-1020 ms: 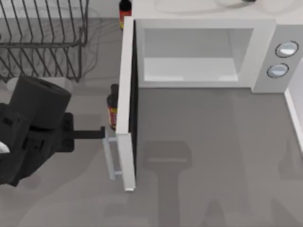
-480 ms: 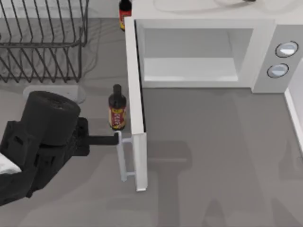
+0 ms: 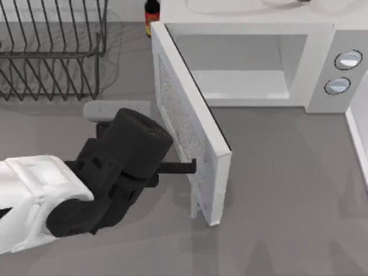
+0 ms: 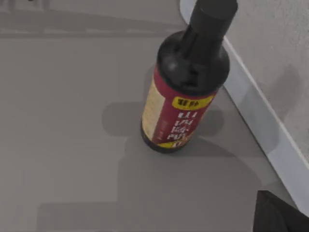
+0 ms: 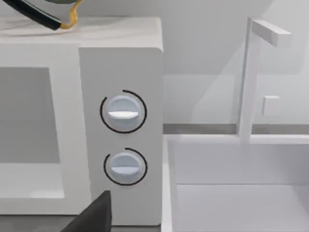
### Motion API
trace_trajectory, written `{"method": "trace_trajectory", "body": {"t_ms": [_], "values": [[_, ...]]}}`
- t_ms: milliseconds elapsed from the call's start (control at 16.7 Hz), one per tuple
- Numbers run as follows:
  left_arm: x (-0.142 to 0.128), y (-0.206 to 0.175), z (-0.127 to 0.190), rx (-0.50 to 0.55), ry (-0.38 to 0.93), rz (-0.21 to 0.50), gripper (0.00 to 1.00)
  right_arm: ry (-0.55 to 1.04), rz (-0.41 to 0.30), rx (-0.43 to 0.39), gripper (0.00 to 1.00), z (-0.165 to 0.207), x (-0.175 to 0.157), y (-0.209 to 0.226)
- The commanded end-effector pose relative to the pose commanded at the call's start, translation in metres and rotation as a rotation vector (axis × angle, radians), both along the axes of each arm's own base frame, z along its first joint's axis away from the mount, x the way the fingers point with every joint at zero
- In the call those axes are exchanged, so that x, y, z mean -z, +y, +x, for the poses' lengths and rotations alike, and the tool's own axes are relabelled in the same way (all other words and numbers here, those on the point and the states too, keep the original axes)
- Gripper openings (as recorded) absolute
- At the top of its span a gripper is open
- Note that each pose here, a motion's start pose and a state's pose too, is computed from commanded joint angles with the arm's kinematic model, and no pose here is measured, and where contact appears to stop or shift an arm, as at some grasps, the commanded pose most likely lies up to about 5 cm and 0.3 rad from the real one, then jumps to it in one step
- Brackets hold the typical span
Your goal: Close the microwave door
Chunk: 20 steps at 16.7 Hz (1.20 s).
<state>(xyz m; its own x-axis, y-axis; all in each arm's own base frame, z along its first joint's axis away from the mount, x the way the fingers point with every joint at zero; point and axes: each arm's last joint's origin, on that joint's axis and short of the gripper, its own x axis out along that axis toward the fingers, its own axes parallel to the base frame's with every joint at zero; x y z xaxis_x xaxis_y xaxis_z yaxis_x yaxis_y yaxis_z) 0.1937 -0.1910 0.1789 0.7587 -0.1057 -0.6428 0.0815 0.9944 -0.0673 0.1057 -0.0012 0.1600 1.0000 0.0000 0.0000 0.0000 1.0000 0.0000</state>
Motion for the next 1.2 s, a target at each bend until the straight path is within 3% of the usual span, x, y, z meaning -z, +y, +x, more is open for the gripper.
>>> {"method": "trace_trajectory", "body": {"t_ms": [240,600,1020,1200], "values": [[0.001,-0.036,-0.005,0.000,-0.013,-0.005,0.00,0.000,0.000,0.000,1.00,0.000,0.000,0.000],[0.000,-0.040,-0.005,0.000,-0.010,-0.007,0.00,0.000,0.000,0.000,1.00,0.000,0.000,0.000],[-0.003,-0.119,-0.004,0.000,-0.014,-0.016,0.00,0.000,0.000,0.000,1.00,0.000,0.000,0.000],[0.000,-0.135,-0.007,0.000,-0.013,-0.009,0.00,0.000,0.000,0.000,1.00,0.000,0.000,0.000]]}}
